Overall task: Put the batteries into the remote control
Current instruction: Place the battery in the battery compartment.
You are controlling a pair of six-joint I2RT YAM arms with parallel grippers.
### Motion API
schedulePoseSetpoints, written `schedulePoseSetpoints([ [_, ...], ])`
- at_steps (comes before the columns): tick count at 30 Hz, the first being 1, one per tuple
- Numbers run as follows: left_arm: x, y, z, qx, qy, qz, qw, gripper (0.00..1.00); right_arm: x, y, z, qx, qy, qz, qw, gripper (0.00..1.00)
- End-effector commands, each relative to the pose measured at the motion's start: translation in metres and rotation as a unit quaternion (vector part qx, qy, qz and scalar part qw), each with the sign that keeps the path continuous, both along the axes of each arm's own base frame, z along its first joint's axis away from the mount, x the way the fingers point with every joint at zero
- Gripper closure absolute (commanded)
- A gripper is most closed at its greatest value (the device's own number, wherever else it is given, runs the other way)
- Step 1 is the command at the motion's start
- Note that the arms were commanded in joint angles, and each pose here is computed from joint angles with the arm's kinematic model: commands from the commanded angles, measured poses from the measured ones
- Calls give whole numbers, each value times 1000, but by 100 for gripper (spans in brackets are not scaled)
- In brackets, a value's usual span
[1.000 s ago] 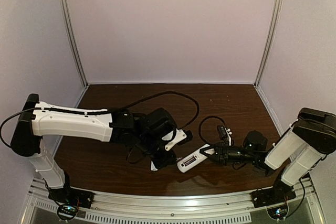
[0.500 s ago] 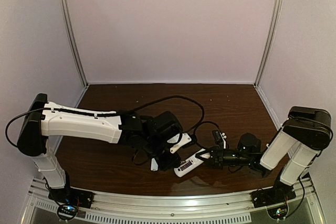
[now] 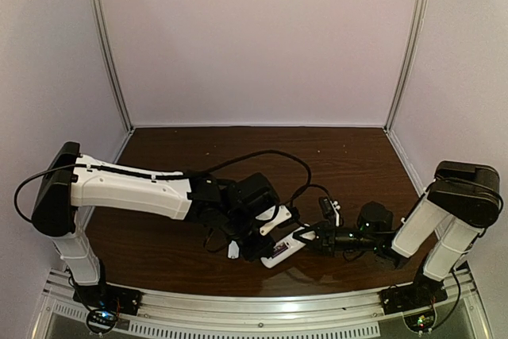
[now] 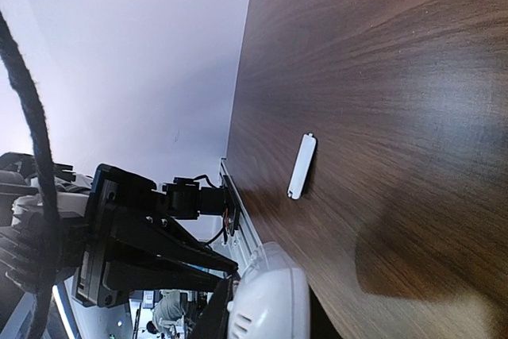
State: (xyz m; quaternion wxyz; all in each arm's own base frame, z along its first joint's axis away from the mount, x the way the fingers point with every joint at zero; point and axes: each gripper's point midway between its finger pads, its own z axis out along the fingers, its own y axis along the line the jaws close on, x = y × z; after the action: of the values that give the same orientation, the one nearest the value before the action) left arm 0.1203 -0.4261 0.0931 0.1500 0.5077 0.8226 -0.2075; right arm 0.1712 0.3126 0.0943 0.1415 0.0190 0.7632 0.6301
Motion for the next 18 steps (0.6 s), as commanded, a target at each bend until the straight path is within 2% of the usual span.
schedulePoseSetpoints([
  [1,3,-10,1,-9,-11,-2,1000,100,3,6,68,112,-90,-5,990,100],
  [9,6,-7,-8,14,-14,5,1000,99,3,6,69,116,-90,-8,989,100],
  [14,9,-6,-10,24,-19,9,1000,91,2,5,68,117,-88,-8,989,100],
  [18,9,-6,-7,23,-20,10,999,78,2,5,68,119,-88,-8,989,100],
])
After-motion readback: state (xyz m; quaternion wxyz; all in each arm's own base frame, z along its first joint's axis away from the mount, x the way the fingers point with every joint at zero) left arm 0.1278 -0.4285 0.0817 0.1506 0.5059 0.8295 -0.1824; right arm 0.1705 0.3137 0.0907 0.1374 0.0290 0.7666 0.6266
